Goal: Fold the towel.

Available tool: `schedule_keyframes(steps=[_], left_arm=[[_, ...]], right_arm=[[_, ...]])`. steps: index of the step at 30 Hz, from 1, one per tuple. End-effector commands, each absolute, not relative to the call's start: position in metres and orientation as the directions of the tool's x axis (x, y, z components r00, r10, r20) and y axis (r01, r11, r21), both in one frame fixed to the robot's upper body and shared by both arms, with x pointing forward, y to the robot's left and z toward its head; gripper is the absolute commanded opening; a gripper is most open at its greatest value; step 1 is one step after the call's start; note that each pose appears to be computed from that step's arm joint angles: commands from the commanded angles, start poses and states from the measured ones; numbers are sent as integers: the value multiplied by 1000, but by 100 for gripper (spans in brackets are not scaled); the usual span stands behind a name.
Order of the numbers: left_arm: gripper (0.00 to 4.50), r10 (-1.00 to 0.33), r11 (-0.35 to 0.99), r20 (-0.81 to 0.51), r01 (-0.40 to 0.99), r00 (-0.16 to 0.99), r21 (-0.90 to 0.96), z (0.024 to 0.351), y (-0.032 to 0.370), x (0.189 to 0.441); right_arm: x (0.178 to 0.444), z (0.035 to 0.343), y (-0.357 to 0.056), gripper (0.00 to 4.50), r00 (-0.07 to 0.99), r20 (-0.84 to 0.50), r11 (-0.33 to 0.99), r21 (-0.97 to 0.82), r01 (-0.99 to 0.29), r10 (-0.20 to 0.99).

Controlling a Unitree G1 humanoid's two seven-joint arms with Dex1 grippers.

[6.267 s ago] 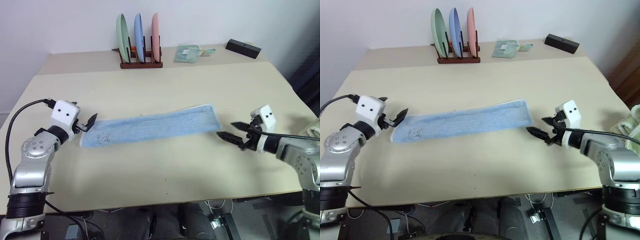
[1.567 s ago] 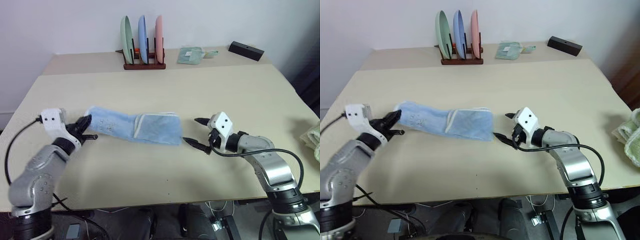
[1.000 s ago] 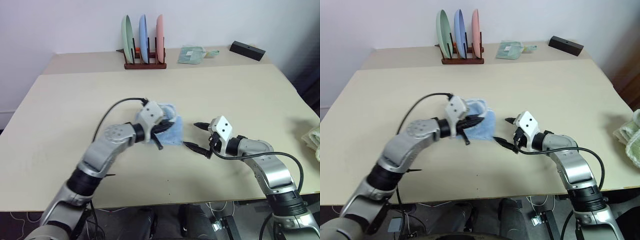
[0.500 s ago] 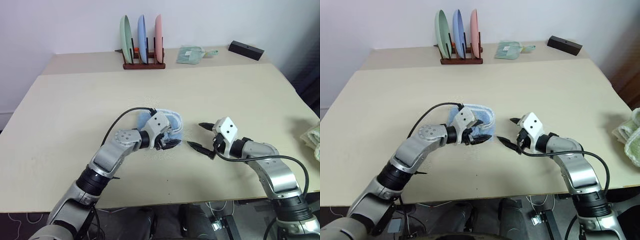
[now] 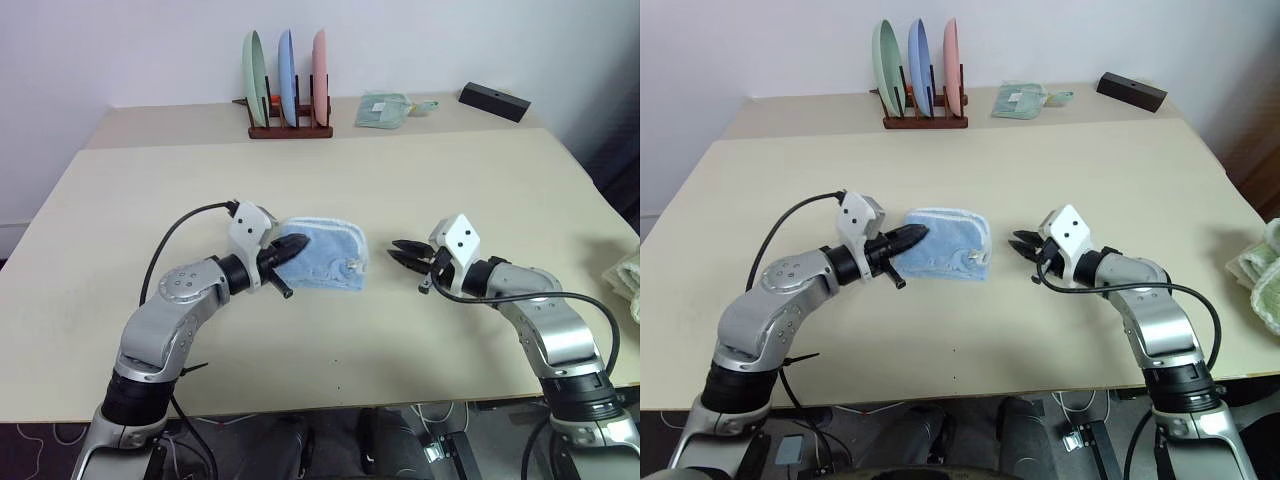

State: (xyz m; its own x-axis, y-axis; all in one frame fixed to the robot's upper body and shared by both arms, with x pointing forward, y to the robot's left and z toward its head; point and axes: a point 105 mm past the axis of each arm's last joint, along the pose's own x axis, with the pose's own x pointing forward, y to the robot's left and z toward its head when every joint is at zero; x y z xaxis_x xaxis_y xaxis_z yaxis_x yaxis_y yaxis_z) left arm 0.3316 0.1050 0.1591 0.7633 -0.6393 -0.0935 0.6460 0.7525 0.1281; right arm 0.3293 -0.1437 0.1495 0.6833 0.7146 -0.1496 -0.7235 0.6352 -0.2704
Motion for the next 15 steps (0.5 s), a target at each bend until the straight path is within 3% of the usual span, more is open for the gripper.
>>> schedule_keyframes(steps=[1,3,8,12,15], left_arm=[[11,-586,790,-46,583,809,189,169,114,345],[11,-612,766,-59,610,788,202,164,106,349],[11,-608,738,-164,629,777,246,132,102,361],[11,-583,769,-210,617,784,168,100,105,365],[11,-566,786,-213,599,796,154,91,107,365]], right_arm=[[335,179,-127,1,674,-27,650,-240,-721,738],[341,184,-106,1,649,3,636,-203,-744,761],[360,155,-77,1,662,-104,641,-181,-746,742],[361,99,-75,1,662,-245,651,-136,-747,708],[358,80,-81,1,664,-294,653,-152,-742,687]])
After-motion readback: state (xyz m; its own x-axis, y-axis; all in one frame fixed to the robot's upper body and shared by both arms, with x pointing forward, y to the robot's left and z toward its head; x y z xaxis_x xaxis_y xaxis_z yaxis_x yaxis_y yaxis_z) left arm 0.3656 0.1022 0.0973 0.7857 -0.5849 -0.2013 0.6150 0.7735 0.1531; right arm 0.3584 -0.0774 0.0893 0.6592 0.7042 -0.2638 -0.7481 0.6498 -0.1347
